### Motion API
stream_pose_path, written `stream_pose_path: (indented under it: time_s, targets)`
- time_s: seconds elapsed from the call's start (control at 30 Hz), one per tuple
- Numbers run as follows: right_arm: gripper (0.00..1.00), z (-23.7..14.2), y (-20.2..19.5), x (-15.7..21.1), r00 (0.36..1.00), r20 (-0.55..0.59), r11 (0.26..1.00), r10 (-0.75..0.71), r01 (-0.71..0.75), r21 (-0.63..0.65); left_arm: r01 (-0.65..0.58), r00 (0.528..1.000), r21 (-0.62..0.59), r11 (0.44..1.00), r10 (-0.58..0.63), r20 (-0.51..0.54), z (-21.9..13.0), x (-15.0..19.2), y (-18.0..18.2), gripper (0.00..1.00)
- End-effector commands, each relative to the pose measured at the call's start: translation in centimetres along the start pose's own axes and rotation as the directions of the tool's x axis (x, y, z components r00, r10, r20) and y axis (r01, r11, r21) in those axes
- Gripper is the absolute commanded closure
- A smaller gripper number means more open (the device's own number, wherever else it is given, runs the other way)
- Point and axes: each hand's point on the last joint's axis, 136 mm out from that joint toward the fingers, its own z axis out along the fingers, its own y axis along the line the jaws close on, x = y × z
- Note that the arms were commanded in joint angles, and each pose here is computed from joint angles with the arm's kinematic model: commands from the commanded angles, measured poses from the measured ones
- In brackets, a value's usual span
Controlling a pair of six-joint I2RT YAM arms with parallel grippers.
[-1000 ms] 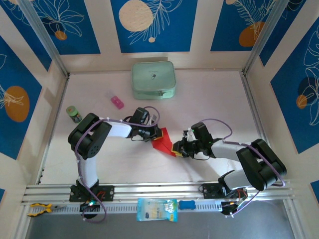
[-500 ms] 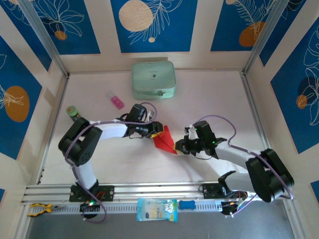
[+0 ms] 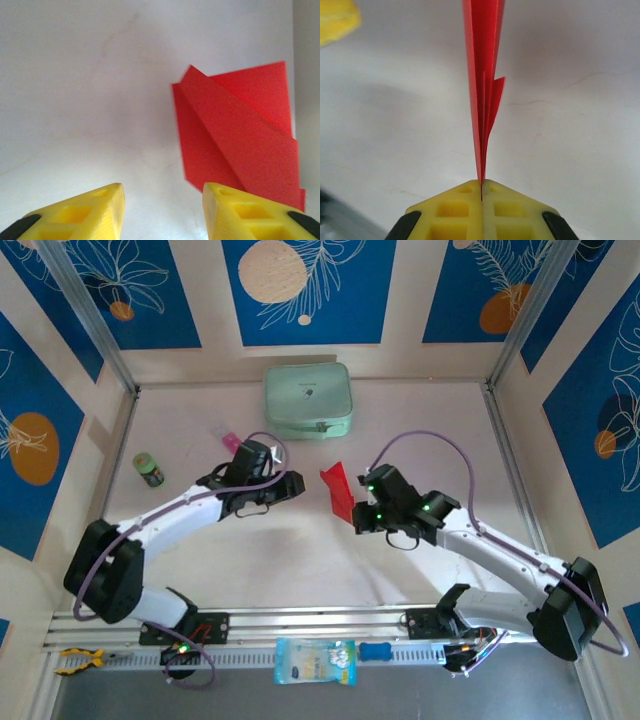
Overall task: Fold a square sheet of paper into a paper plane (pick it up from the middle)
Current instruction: Turn over the paper at the center of the table.
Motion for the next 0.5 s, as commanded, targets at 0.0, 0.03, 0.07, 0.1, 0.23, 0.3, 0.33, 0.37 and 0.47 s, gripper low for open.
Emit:
stream_pose_path:
  time_s: [0.0,0.03,0.07,0.1,0.23,0.3,0.33,0.37,0.47]
  targets:
    - [0.94,-2.0,-5.2,0.0,0.990,-0.018,0.908,-0.142,0.137,0.395,0.004,0.998,-0.133,0.991,0.004,0.060,-1.8,-0.4,3.2,0.55]
    - [0.94,-2.3,-5.2,-0.4,0.984,-0.014,0.885,-0.180,0.168,0.434,0.011,0.997,-0.150,0.989,0.001,0.074,-2.3,-0.5,3.6,0.54]
    - [0.94,-2.5,-5.2,-0.7,0.978,-0.010,0.863,-0.207,0.188,0.468,0.015,0.996,-0.166,0.986,0.000,0.091,-2.7,-0.8,4.0,0.54]
    - [0.94,-2.7,-5.3,-1.0,0.972,-0.009,0.838,-0.235,0.208,0.504,0.021,0.995,-0.182,0.983,-0.001,0.105,-3.2,-0.9,4.4,0.53]
    - [0.94,-2.9,-5.2,-1.6,0.940,-0.040,0.736,-0.338,0.291,0.611,0.056,0.987,-0.249,0.967,-0.017,0.159,-5.0,-1.4,6.2,0.49]
    - [0.94,-2.3,-4.9,-1.5,0.922,-0.075,0.695,-0.379,0.338,0.634,0.072,0.984,-0.266,0.961,-0.024,0.179,-5.6,-1.5,6.9,0.47]
    - [0.94,-1.7,-4.6,-1.3,0.912,-0.102,0.682,-0.397,0.368,0.632,0.081,0.982,-0.271,0.959,-0.030,0.187,-5.9,-1.5,7.3,0.46]
    - [0.94,-1.2,-4.2,-1.0,0.905,-0.123,0.676,-0.407,0.389,0.626,0.089,0.980,-0.274,0.957,-0.035,0.196,-6.1,-1.5,7.5,0.45]
    - [0.94,1.3,-2.2,0.1,0.865,-0.202,0.669,-0.459,0.487,0.561,0.117,0.975,-0.282,0.952,-0.056,0.217,-6.7,-1.6,8.2,0.44]
